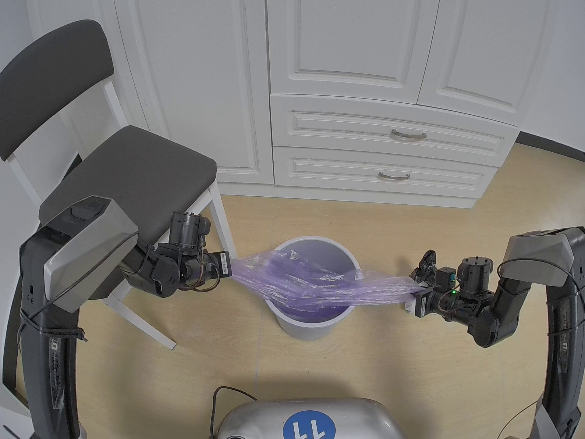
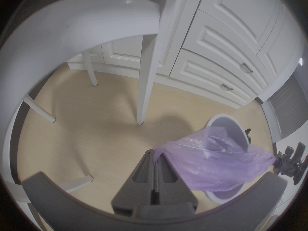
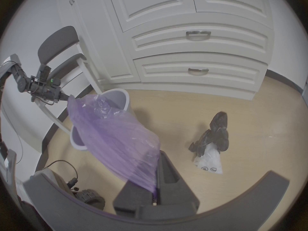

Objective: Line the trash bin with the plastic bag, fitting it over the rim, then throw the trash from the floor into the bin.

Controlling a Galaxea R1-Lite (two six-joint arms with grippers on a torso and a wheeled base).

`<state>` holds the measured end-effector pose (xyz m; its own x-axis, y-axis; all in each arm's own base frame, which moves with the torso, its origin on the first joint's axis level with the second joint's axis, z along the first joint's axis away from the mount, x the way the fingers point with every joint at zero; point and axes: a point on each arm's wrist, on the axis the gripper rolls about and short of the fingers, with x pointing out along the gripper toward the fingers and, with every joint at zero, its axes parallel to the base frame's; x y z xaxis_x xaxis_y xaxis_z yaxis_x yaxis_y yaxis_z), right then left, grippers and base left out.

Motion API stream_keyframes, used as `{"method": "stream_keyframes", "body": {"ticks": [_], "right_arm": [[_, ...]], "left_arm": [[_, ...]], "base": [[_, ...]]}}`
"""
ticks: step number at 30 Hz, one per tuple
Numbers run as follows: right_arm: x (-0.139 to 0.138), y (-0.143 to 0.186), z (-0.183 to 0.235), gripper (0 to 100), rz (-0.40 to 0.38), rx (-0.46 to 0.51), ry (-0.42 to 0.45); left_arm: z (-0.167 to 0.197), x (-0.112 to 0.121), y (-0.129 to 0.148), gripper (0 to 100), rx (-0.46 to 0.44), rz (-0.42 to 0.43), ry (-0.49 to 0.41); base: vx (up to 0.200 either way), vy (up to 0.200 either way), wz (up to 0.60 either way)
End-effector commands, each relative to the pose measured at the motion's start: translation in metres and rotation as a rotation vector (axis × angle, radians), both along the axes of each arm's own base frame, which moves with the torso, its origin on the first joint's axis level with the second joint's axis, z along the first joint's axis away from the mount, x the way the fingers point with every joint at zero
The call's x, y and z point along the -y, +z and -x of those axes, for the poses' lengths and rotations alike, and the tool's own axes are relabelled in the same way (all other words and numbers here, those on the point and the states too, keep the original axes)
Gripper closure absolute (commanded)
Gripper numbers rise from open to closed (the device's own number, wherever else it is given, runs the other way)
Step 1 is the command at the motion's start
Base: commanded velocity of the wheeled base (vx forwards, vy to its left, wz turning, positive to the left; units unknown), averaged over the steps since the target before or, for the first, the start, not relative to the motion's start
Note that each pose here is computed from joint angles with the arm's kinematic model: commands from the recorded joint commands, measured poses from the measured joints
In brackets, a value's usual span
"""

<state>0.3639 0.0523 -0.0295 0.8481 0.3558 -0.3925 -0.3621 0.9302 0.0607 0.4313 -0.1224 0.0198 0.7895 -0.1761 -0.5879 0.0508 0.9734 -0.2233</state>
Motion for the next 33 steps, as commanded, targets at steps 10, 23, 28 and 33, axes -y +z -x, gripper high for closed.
{"method": "stream_keyframes", "body": {"ticks": [10, 23, 28, 33], "right_arm": [[-0.023, 0.034, -0.036, 100, -0.174, 0.173, -0.117], [-0.013, 0.014, -0.010, 100, -0.252, 0.150, 0.022], [0.007, 0.011, 0.023, 100, -0.152, 0.096, 0.222], [0.008, 0.011, 0.033, 100, -0.107, 0.091, 0.242]], "left_arm": [[0.001, 0.021, 0.032, 100, 0.168, 0.130, 0.000], [0.022, 0.022, 0.018, 100, 0.144, 0.152, -0.083], [0.042, 0.000, 0.025, 100, 0.105, 0.141, -0.209], [0.050, -0.011, 0.026, 100, 0.093, 0.112, -0.245]], "base": [[0.000, 0.000, 0.00], [0.000, 0.000, 0.00], [0.000, 0.000, 0.00], [0.000, 0.000, 0.00]]}}
